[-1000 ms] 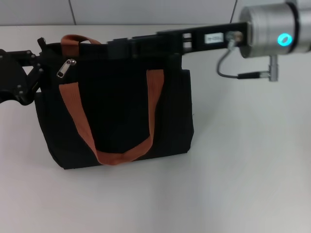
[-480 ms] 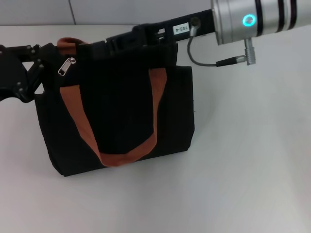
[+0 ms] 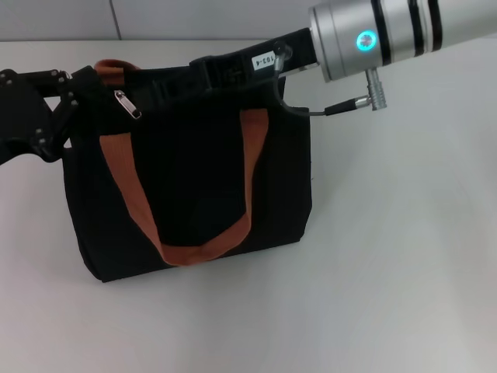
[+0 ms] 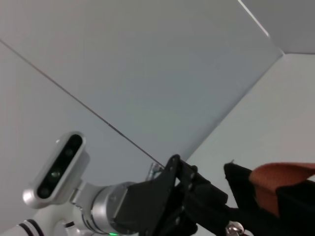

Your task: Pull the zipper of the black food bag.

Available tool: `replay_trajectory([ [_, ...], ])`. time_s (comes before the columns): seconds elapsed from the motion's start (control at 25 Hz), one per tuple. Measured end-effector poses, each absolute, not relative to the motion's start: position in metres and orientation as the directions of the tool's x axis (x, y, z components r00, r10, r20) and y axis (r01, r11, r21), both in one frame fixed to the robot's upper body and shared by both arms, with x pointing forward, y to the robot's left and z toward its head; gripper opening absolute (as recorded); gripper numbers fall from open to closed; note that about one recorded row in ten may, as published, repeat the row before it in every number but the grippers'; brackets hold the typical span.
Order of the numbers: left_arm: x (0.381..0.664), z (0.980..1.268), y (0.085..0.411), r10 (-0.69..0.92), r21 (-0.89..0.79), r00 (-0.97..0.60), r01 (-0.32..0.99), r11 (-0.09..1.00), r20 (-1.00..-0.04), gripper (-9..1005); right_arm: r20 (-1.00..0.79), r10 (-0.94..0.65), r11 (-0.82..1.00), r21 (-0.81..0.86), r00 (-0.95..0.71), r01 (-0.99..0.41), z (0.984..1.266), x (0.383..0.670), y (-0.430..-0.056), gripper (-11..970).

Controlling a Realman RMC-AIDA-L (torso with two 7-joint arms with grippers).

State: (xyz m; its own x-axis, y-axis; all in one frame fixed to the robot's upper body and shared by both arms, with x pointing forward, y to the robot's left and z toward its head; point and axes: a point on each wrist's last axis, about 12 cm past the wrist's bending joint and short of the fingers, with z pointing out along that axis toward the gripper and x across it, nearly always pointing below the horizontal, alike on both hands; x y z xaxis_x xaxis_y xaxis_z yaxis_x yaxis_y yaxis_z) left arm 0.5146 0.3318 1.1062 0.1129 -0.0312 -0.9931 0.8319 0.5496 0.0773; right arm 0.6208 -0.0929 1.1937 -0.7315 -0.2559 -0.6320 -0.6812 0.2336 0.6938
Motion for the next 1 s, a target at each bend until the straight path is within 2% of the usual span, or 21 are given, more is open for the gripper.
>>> replay_trajectory([
  [1.0, 0.518, 1.108, 0.327, -0.044, 0.073, 0.113, 0.844, 0.532, -0.993, 28, -0.663, -0.330, 0.274, 0.614, -0.671, -0.741, 1.199, 0.625, -0.061, 381],
])
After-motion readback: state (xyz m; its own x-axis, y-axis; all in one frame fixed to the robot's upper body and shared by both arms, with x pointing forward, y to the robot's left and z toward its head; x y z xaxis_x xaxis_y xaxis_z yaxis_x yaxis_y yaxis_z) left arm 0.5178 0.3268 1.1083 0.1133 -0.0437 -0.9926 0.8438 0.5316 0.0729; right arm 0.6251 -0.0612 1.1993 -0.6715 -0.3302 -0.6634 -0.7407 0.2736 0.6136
